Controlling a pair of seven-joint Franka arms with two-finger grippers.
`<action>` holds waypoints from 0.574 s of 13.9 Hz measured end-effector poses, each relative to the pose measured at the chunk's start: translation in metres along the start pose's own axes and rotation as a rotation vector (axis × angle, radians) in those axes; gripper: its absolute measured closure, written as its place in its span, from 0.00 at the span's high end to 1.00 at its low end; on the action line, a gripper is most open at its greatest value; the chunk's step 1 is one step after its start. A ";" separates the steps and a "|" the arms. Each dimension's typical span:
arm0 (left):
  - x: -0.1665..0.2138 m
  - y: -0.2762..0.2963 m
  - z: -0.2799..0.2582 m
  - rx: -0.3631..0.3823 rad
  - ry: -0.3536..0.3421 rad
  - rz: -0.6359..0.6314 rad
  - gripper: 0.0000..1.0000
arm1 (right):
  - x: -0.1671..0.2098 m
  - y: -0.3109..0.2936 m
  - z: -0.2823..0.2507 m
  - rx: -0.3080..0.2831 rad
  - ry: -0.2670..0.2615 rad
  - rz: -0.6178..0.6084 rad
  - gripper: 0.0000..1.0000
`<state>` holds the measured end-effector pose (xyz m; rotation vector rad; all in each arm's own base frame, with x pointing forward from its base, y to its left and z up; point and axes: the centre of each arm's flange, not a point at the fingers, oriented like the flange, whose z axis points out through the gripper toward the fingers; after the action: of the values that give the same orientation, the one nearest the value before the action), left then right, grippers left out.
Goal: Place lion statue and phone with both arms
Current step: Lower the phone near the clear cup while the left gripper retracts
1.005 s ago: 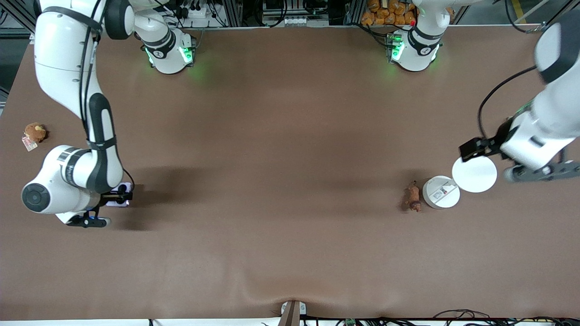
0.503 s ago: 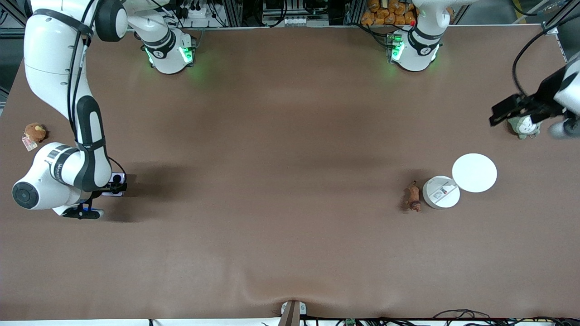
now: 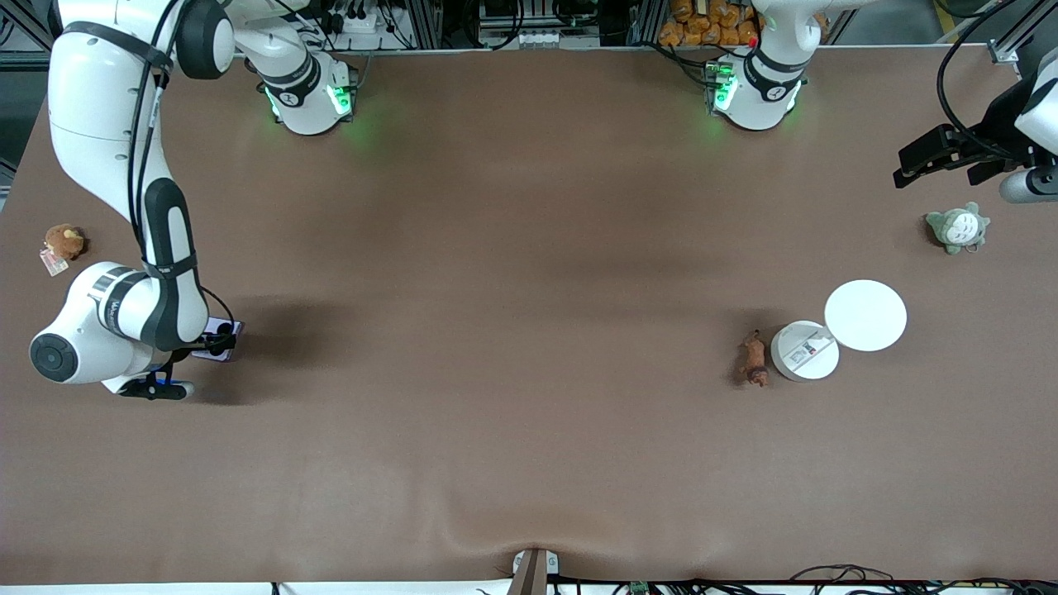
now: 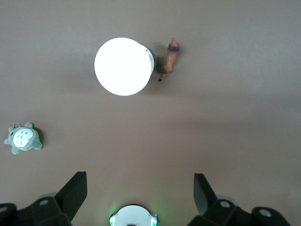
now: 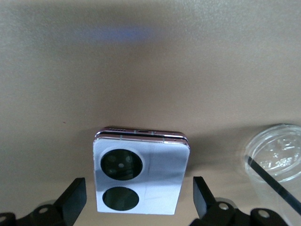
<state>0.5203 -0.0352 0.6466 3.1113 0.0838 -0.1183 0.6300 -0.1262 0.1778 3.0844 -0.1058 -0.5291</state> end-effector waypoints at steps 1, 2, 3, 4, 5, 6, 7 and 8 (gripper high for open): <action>0.000 0.000 0.001 0.001 -0.006 0.000 1.00 | 0.002 -0.002 -0.004 -0.001 0.008 -0.004 1.00; -0.001 0.000 0.002 0.001 -0.012 0.000 1.00 | 0.005 -0.005 -0.010 -0.003 0.022 -0.010 1.00; -0.001 0.000 0.003 0.004 -0.014 -0.001 1.00 | 0.010 -0.009 -0.020 -0.007 0.043 -0.018 1.00; -0.001 -0.001 0.003 0.014 -0.015 0.000 1.00 | 0.015 -0.013 -0.033 -0.011 0.070 -0.027 1.00; -0.002 0.002 0.003 0.036 -0.013 0.006 1.00 | 0.021 -0.019 -0.049 -0.016 0.103 -0.040 1.00; -0.003 0.008 0.002 0.058 -0.010 0.018 1.00 | 0.026 -0.028 -0.067 -0.019 0.131 -0.057 1.00; -0.005 0.014 0.002 0.073 -0.007 0.031 1.00 | 0.028 -0.043 -0.085 -0.018 0.144 -0.078 1.00; -0.006 0.018 0.001 0.080 -0.004 0.037 1.00 | 0.029 -0.061 -0.102 -0.018 0.148 -0.095 1.00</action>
<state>0.5152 -0.0536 0.6468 3.1907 0.0213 -0.1295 0.6947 -0.0677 0.2628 3.1098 0.0471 -0.2997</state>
